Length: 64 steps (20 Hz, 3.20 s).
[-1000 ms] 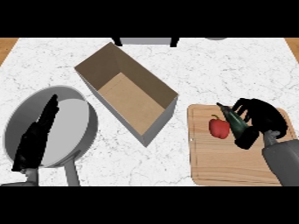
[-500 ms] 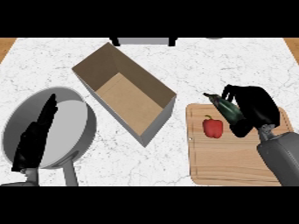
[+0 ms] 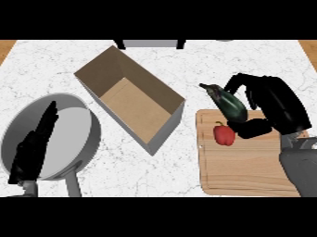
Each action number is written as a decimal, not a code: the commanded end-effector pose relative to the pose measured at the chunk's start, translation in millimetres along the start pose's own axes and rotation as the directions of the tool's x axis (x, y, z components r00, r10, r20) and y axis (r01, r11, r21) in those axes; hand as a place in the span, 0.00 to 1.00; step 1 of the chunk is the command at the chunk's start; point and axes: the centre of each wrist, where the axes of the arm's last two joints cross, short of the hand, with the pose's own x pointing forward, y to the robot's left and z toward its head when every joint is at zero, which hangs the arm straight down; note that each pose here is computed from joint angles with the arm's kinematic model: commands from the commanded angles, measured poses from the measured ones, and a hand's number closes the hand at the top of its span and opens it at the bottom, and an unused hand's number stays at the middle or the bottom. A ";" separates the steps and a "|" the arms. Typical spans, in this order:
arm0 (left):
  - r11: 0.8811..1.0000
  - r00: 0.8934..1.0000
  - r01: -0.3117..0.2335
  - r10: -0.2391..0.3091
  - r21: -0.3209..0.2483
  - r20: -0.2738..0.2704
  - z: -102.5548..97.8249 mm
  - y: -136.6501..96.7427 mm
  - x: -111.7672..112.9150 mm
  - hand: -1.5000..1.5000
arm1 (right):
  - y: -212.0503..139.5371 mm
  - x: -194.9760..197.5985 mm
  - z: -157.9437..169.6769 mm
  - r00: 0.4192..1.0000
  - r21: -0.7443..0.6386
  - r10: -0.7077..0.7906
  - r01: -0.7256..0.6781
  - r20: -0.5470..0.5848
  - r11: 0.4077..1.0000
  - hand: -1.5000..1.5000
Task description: Pick the eggplant from the cutting board and place it in the cardboard box
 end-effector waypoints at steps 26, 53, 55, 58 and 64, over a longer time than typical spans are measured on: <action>1.000 1.000 -0.003 0.003 -0.018 0.021 -12.2 -5.9 4.3 0.50 | 40.6 185.7 -119.3 0.979 0.138 -0.180 0.166 0.097 0.977 1.00; 1.000 1.000 0.001 -0.001 -0.026 0.028 -11.8 -4.4 3.2 0.50 | 72.9 120.1 -159.0 0.691 -0.234 -0.723 0.705 0.014 0.670 0.00; 1.000 1.000 -0.003 0.003 -0.030 0.025 -8.8 -15.9 6.3 0.50 | 61.2 102.3 -163.7 0.657 -0.266 -0.754 0.728 0.004 0.632 0.00; 1.000 1.000 0.011 -0.011 -0.014 0.009 -5.8 11.2 -1.5 0.50 | 27.5 81.8 -170.6 0.638 -0.351 -0.770 0.724 0.012 0.594 0.00; 1.000 1.000 0.000 0.000 0.001 0.006 -5.3 11.2 -6.0 0.50 | -5.0 -11.6 -148.2 0.613 -0.455 -0.790 0.704 0.002 0.545 0.00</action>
